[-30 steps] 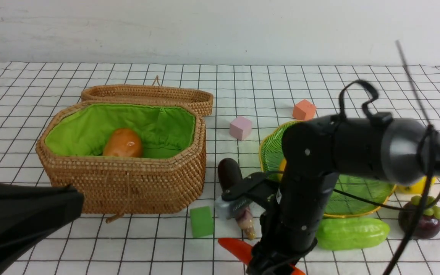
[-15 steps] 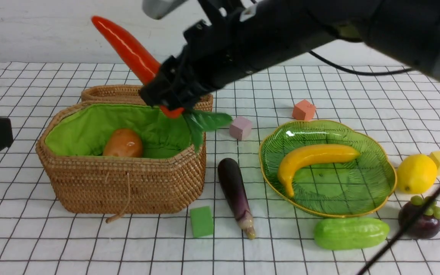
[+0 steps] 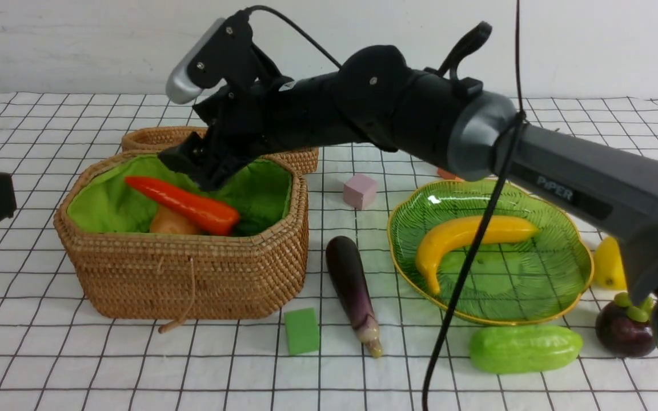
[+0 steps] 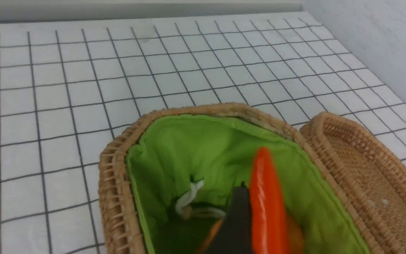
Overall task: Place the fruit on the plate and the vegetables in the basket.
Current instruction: Use the right arm to grab a carrot and put it into the left basket, then grab an eggplant with your right arm and place it in the basket on the left.
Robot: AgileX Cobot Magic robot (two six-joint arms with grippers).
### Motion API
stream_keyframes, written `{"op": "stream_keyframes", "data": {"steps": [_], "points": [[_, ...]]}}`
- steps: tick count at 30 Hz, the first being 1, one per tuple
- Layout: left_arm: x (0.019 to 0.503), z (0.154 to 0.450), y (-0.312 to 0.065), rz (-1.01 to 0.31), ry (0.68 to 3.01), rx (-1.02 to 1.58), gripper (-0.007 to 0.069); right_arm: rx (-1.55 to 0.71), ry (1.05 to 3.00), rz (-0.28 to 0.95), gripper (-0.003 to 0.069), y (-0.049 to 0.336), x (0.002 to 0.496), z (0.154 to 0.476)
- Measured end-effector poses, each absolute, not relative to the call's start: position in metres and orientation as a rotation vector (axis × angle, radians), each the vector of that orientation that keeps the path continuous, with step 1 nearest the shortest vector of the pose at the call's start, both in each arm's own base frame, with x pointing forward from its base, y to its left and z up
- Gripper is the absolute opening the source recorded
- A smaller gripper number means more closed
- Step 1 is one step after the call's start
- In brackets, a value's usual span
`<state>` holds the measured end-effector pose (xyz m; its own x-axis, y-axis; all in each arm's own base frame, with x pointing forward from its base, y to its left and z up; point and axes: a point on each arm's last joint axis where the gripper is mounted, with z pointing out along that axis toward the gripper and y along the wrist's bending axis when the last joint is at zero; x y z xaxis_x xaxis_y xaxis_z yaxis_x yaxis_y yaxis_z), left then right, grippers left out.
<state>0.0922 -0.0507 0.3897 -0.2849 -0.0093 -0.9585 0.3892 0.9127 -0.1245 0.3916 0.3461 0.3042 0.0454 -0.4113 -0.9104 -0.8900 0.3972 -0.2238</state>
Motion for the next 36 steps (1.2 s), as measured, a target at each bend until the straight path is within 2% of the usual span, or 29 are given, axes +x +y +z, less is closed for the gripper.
{"op": "stream_keyframes", "data": {"steps": [2,3,5,7,8,9,12,15,17,18,19,21,24,27,32,36], "points": [[0.092,0.39,-0.051,-0.398,1.827,0.282,-0.0013,-1.243,1.566,0.557,0.0676,0.342,0.383,0.316],[0.092,0.39,-0.051,-0.399,1.828,0.282,-0.0013,-1.265,1.597,0.579,0.067,0.335,0.371,0.335],[0.092,0.389,-0.051,-0.396,1.829,0.293,-0.0013,-1.255,1.709,0.631,0.0638,0.322,0.355,0.357],[0.092,0.389,-0.052,-0.395,1.829,0.308,-0.0013,-1.236,1.801,0.624,0.0592,0.31,0.345,0.372],[0.091,0.389,-0.053,-0.398,1.829,0.334,-0.0013,-1.172,1.95,0.609,0.0522,0.293,0.331,0.389],[0.091,0.389,-0.053,-0.399,1.829,0.338,-0.0013,-1.136,1.98,0.617,0.0512,0.289,0.329,0.394],[0.088,0.388,-0.058,-0.43,1.82,0.418,-0.0013,-1.002,2.272,0.463,0.0323,0.258,0.314,0.404],[0.085,0.387,-0.062,-0.452,1.821,0.491,-0.0013,-0.861,2.471,0.355,0.0176,0.247,0.316,0.385],[0.083,0.386,-0.064,-0.467,1.824,0.532,-0.0013,-0.78,2.587,0.329,0.0125,0.248,0.319,0.36],[0.083,0.386,-0.065,-0.469,1.824,0.54,-0.0013,-0.781,2.589,0.326,0.0121,0.248,0.32,0.359],[0.081,0.385,-0.066,-0.476,1.823,0.567,-0.0013,-0.75,2.695,0.291,0.012,0.251,0.324,0.329],[0.081,0.385,-0.067,-0.481,1.822,0.583,-0.0013,-0.747,2.741,0.274,0.0132,0.253,0.326,0.313],[0.08,0.385,-0.068,-0.485,1.82,0.605,-0.0013,-0.732,2.817,0.237,0.0241,0.263,0.343,0.261],[0.08,0.384,-0.068,-0.48,1.826,0.612,-0.0013,-0.722,2.837,0.225,0.036,0.269,0.356,0.228],[0.079,0.382,-0.067,-0.47,1.845,0.617,-0.0013,-0.704,2.859,0.212,0.0475,0.272,0.368,0.195],[0.079,0.382,-0.067,-0.467,1.849,0.618,-0.0013,-0.696,2.858,0.212,0.0489,0.276,0.374,0.178]]}}
